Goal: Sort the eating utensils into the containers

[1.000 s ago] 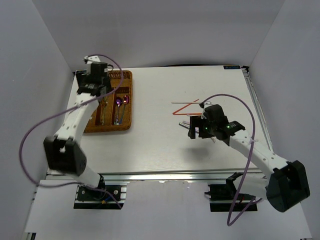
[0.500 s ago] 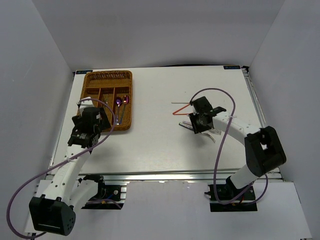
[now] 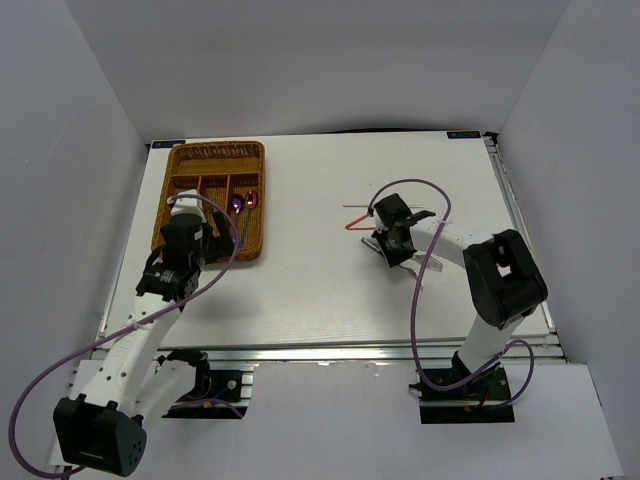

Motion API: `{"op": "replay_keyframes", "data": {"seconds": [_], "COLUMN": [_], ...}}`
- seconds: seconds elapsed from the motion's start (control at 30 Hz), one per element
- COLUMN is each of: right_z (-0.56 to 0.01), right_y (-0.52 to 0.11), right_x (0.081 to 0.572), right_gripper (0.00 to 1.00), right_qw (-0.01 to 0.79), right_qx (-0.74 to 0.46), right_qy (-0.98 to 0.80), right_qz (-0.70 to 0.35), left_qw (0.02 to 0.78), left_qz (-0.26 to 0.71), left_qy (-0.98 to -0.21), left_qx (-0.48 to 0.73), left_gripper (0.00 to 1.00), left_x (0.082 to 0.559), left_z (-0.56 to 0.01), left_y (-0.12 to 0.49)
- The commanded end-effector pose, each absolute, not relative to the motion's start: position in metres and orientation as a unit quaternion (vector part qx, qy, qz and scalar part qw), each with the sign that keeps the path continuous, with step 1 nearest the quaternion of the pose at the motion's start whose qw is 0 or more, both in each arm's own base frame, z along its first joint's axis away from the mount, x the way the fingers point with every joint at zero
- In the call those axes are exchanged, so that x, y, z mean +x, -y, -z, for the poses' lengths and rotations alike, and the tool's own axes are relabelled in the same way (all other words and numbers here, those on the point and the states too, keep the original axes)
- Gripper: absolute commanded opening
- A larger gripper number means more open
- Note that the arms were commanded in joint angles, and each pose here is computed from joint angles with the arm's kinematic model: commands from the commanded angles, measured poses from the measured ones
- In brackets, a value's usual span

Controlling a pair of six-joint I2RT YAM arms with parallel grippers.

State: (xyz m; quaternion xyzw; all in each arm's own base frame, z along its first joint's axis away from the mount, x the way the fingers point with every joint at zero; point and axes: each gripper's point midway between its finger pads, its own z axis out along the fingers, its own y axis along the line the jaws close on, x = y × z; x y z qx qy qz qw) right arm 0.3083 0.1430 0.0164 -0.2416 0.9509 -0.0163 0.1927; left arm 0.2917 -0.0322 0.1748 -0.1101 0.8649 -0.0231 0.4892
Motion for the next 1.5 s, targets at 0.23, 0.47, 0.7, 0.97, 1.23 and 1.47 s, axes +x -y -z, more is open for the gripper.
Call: {"op": "replay_keyframes", "data": {"seconds": [0.23, 0.47, 0.7, 0.97, 1.23, 1.47], "right_z": [-0.005, -0.08, -0.18, -0.249, -0.272, -0.262], "right_y": [-0.195, -0.284, -0.343, -0.361, -0.378, -0.36], "right_x": [0.285, 0.269, 0.237, 0.2, 0.18, 0.195], "right_gripper": [0.0, 0.0, 0.0, 0.0, 0.0, 0.89], "right_qw": [0.186, 0.237, 0.223, 0.221, 0.206, 0.228], "right_qx": [-0.313, -0.259, -0.188, -0.223, -0.248, -0.214], "right_qy": [-0.93, -0.89, -0.79, -0.709, -0.675, -0.691], "right_qz": [-0.05, -0.29, -0.54, -0.631, -0.663, -0.651], "left_qw": [0.514, 0.51, 0.484, 0.469, 0.44, 0.492], "left_qz": [0.056, 0.334, 0.477, 0.511, 0.552, 0.386], "left_qy": [-0.85, -0.79, -0.734, -0.72, -0.708, -0.78], "left_qx": [-0.103, -0.068, -0.014, 0.002, 0.014, 0.024], "left_gripper": [0.98, 0.98, 0.98, 0.98, 0.5, 0.0], "left_x": [0.291, 0.285, 0.281, 0.282, 0.282, 0.327], "left_z": [-0.193, -0.232, -0.266, -0.267, -0.262, -0.263], "left_y": [0.044, 0.136, 0.196, 0.217, 0.242, 0.214]}}
